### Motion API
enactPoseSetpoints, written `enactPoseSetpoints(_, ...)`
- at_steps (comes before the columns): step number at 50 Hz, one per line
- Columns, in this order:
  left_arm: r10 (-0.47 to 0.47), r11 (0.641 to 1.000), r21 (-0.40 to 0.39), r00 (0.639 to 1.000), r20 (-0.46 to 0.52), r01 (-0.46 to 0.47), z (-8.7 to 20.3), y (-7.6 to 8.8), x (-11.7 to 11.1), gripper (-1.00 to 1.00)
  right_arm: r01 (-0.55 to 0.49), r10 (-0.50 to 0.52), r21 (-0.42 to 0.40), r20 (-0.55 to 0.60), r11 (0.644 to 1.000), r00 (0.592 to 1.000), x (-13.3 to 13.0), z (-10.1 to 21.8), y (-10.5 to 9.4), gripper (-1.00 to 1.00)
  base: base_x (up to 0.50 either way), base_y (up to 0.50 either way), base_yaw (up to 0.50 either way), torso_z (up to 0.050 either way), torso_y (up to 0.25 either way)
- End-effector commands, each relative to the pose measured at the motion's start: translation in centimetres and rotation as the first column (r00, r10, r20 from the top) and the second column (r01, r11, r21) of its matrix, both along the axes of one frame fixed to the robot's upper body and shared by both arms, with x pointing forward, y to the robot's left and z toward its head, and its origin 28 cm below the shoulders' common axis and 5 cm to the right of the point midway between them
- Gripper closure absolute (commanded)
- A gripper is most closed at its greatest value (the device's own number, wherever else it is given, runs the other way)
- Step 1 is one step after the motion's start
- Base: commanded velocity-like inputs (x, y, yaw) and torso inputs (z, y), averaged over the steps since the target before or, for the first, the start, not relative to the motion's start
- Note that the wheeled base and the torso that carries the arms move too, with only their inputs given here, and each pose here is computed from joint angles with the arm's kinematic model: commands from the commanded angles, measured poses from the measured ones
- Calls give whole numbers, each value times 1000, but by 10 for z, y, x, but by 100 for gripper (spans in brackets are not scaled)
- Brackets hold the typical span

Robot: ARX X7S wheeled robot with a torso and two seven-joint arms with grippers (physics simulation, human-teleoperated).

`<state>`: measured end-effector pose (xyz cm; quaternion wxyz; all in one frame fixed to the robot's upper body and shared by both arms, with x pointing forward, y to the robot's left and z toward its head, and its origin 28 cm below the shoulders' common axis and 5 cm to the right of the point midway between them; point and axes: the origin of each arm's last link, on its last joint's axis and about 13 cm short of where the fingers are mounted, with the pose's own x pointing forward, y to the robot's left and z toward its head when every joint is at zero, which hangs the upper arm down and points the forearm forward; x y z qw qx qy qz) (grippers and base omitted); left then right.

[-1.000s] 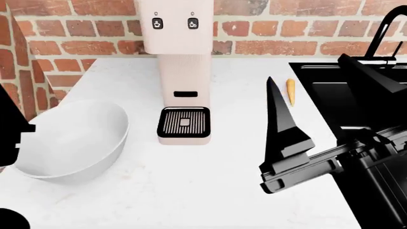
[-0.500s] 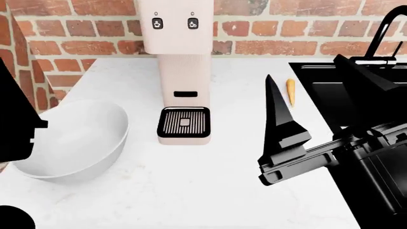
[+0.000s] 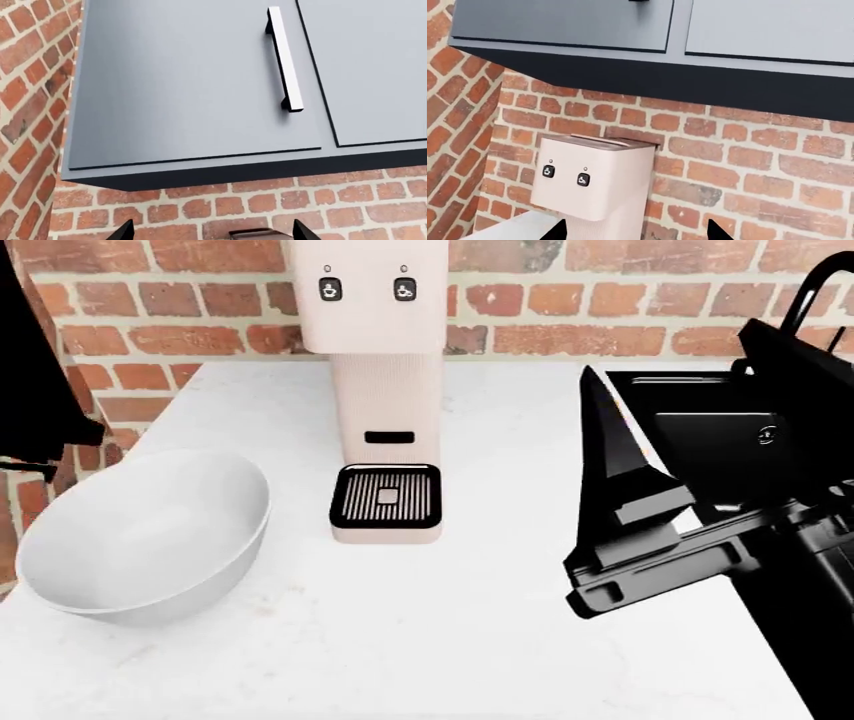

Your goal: Place the two vegetables and bowl onto the tray for setting up a vegetable dip station.

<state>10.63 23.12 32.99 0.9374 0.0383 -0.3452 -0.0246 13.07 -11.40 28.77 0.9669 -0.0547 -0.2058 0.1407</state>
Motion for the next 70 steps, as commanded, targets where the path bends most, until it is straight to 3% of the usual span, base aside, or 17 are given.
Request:
enactPoseSetpoints(1, 37, 999, -5, 999, -18, -37, 28, 0, -5, -100, 39, -39, 0, -49, 999, 998, -9, 29, -3, -100, 0, 0, 0, 0, 0)
enactPoseSetpoints(26, 80, 997, 19, 985, -150, -78, 71, 1, 28, -100, 87, -85, -5, -264, 996, 961, 5, 89, -14, -100, 0, 0, 0, 0, 0)
enactPoseSetpoints(35, 105, 994, -13, 978, -178, -109, 82, 5, 27, -100, 131, -124, -8, -378, 991, 918, 15, 99, -19, -100, 0, 0, 0, 0, 0)
enactPoseSetpoints(50, 214, 975, -10, 947, -238, -223, 110, 12, 40, -100, 188, -200, -73, -466, 979, 862, 31, 127, -20, -100, 0, 0, 0, 0, 0)
enactPoseSetpoints(51, 221, 974, 1, 947, -233, -227, 112, 11, 40, -100, 183, -179, -40, -494, 982, 851, 33, 129, -20, -100, 0, 0, 0, 0, 0)
enactPoseSetpoints(55, 224, 973, -6, 948, -227, -232, 116, 10, 39, -100, 207, -199, -51, -563, 977, 802, 44, 132, -20, -100, 0, 0, 0, 0, 0)
enactPoseSetpoints(57, 223, 973, 0, 950, -217, -229, 118, 9, 36, -100, 211, -160, 13, -603, 977, 781, 53, 140, -19, -100, 0, 0, 0, 0, 0)
enactPoseSetpoints(61, 230, 973, 12, 951, -205, -232, 122, 7, 34, -100, 233, -199, -28, -622, 972, 757, 71, 150, -15, -100, 0, 0, 0, 0, 0)
enactPoseSetpoints(66, 235, 972, 17, 952, -195, -236, 124, 6, 33, -100, 258, -186, -5, -706, 966, 684, 91, 157, -10, -100, 0, 0, 0, 0, 0)
enactPoseSetpoints(70, 239, 971, 20, 952, -192, -240, 124, 7, 33, -100, 268, -174, 13, -732, 963, 659, 105, 161, -7, -100, 0, 0, 0, 0, 0)
